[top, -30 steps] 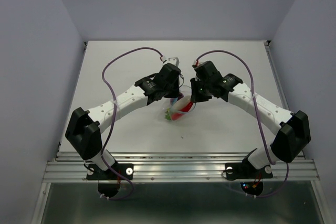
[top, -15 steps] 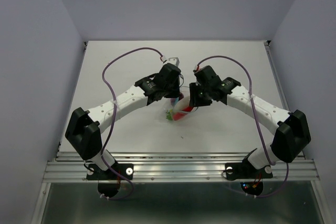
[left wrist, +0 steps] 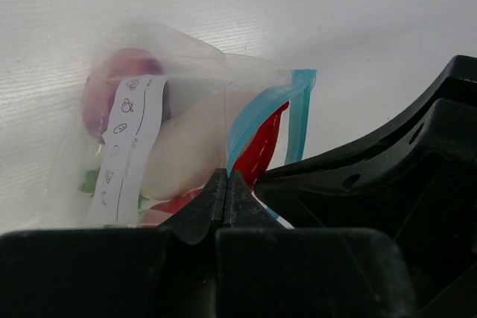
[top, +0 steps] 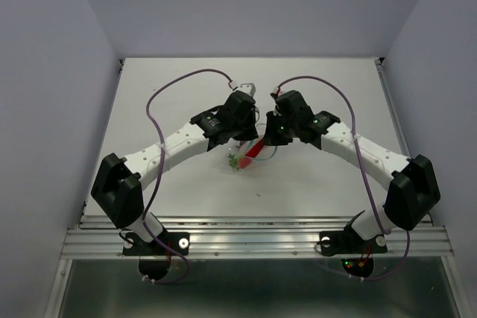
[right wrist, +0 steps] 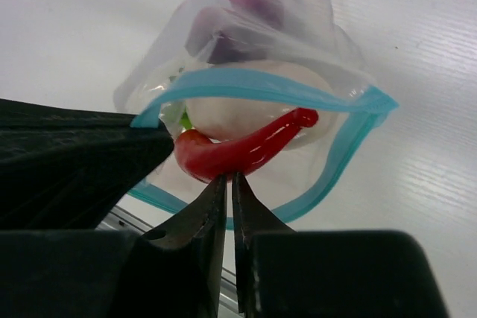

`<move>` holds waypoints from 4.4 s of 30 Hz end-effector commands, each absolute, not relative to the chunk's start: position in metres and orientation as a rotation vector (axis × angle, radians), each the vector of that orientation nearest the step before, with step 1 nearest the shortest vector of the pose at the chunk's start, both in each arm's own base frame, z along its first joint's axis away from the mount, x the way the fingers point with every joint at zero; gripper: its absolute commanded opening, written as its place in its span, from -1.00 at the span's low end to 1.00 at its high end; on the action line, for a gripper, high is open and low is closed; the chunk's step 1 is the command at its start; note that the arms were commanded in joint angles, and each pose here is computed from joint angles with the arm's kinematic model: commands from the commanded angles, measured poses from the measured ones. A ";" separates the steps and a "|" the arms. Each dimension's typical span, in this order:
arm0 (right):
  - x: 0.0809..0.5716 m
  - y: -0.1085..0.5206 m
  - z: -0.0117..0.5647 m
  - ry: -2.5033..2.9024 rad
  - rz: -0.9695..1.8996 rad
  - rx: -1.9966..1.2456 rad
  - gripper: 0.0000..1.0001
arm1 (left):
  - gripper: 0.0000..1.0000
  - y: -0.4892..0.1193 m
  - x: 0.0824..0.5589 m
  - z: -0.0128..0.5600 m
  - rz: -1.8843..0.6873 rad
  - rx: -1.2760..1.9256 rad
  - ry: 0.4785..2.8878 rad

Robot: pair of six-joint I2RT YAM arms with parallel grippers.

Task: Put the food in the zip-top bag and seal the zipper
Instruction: Zip up the zip-top bag

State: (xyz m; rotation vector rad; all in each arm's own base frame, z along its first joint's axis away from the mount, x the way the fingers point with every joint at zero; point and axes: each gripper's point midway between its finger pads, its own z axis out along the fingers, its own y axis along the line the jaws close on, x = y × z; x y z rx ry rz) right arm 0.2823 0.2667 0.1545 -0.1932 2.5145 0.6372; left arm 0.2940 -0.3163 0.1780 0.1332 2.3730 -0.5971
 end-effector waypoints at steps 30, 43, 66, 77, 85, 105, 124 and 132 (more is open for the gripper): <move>0.316 0.257 0.246 1.897 0.448 -0.839 0.23 | -1.00 -0.303 0.291 0.206 -0.671 0.223 2.282; 0.337 0.292 0.200 1.771 0.505 -1.259 -0.26 | -1.00 -0.315 0.278 0.211 -0.792 0.347 2.257; 0.356 0.253 0.198 1.992 0.439 -1.386 -0.99 | 0.98 -0.259 0.217 0.202 -0.927 0.330 2.033; 0.357 0.248 0.185 2.187 0.476 -1.504 -0.99 | 0.98 -0.246 0.246 0.195 -0.702 0.461 1.828; 0.347 0.249 0.191 2.144 0.516 -1.537 -0.99 | 0.98 -0.257 0.255 0.186 -0.665 0.565 1.817; 0.345 0.254 0.195 2.132 0.557 -1.526 -0.99 | 0.92 -0.290 0.272 0.159 -0.648 0.751 1.865; 0.366 0.244 0.177 2.238 0.412 -1.423 -0.97 | -1.00 -0.294 0.279 0.175 -0.661 0.651 1.901; 0.416 0.186 0.173 2.394 -0.141 -1.058 -0.97 | -1.00 -0.280 0.264 0.194 -0.715 0.466 2.009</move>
